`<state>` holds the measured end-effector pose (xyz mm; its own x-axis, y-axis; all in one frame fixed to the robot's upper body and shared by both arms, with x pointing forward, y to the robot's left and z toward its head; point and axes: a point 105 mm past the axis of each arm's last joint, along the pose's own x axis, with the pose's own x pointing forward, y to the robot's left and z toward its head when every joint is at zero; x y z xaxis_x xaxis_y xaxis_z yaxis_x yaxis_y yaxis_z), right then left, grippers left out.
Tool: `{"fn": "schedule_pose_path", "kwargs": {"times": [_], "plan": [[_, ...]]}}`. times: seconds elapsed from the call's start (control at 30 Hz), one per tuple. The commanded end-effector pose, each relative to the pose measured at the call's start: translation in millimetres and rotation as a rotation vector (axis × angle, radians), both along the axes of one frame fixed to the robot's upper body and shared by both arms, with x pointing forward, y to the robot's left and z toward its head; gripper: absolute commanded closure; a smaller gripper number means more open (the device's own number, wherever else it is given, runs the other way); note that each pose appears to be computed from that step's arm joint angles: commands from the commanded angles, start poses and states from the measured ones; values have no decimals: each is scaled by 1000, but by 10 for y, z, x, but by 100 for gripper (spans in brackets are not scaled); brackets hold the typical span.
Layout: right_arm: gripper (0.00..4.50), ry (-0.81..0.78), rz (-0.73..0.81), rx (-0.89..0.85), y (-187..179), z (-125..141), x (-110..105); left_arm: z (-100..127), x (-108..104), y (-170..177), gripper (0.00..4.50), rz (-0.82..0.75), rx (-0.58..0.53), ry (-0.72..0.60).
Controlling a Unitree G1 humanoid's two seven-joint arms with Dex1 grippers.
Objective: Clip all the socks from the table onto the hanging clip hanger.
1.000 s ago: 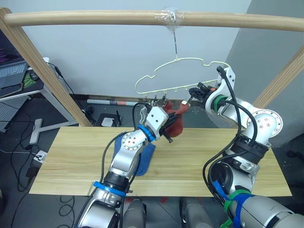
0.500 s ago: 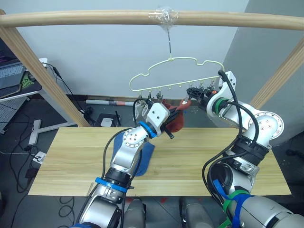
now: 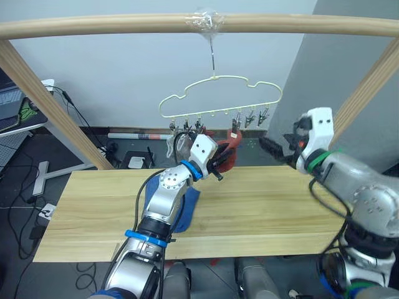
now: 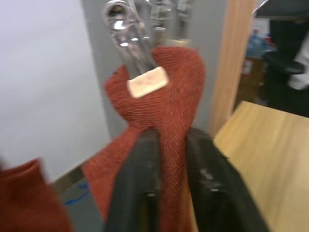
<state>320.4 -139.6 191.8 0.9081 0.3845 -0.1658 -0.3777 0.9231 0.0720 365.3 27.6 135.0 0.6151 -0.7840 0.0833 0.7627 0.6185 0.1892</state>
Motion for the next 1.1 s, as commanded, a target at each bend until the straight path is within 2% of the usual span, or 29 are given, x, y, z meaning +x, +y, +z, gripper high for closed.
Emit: {"fn": "schedule_pose_path", "kwargs": {"times": [0.03,0.13,0.17,0.23,0.33,0.47,0.53,0.67,0.9,1.1], "plan": [[0,-171,-15,-70,114,66,-24,122,10,96,247,6,-15,-18],[0,-227,-18,-71,201,25,-28,153,4,234,167,29,8,-26],[17,-248,-28,-52,231,27,-17,195,-22,319,140,26,20,-36],[62,-271,-60,-34,253,7,20,267,-69,447,139,21,49,-53],[164,-320,-93,-67,283,14,83,383,-159,580,139,10,80,-87],[164,-330,-89,-60,338,-10,135,481,-260,652,139,1,80,-97],[194,-335,-95,-43,359,-15,183,523,-353,680,139,-1,77,-99],[325,-350,-106,-49,391,-2,265,490,-475,651,139,-13,79,-83],[325,-355,-126,-49,410,10,396,513,-488,645,139,14,68,-87],[325,-315,-207,-44,324,-5,597,567,-502,641,139,13,59,-99]]}}
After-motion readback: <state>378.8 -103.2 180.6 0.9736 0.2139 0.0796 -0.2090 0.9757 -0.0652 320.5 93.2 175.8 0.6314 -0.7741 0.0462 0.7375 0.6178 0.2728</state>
